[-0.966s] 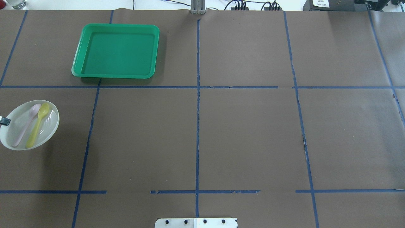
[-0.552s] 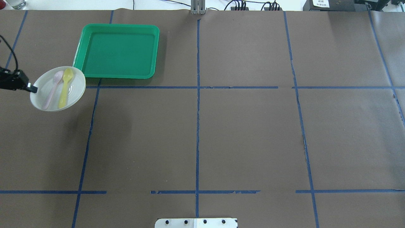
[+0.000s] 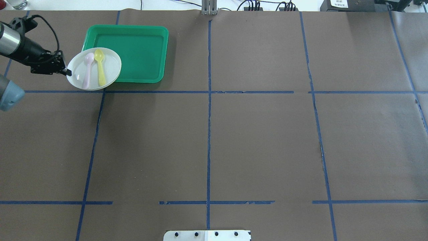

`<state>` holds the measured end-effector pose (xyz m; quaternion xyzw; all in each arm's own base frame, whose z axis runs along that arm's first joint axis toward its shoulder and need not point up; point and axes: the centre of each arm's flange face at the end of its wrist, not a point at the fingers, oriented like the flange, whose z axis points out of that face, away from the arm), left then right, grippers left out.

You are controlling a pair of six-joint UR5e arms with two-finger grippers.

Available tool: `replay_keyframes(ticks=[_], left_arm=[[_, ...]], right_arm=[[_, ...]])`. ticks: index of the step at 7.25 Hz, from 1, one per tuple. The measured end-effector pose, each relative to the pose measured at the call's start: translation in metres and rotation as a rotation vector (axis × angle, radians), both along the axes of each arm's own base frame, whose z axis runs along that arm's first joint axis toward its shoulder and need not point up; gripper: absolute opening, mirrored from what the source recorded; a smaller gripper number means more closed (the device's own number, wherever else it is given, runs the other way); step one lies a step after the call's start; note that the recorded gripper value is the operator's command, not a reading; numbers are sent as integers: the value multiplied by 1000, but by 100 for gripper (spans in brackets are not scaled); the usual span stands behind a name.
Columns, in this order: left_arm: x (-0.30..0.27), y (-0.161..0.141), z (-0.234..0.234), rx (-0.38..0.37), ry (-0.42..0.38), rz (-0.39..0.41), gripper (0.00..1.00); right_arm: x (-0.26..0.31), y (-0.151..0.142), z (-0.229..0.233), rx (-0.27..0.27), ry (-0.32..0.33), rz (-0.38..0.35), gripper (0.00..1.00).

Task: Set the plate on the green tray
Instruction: 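Lift the plate with spoons using the left gripper toward the green tray, then lower the plate into the green tray and open the left gripper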

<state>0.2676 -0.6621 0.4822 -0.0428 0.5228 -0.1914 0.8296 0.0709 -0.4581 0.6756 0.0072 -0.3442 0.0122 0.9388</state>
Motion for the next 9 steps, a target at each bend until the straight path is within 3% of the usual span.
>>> replay_keyframes(ticks=[3,5,6,7,8,9], left_arm=[[40,-22,-1,-82,15,-120,0],[49,-23,7,-87,16,-159,0],[51,-23,9,-86,15,-163,17],[52,-22,10,-83,16,-163,65],[52,-20,11,-78,17,-161,100],[51,-17,14,-62,18,-152,100]], right_arm=[[0,1,1,-1,0,0,100],[0,0,0,0,0,0,100],[0,0,0,0,0,0,100],[0,0,0,0,0,0,100],[0,0,0,0,0,0,100],[0,0,0,-1,0,0,100]])
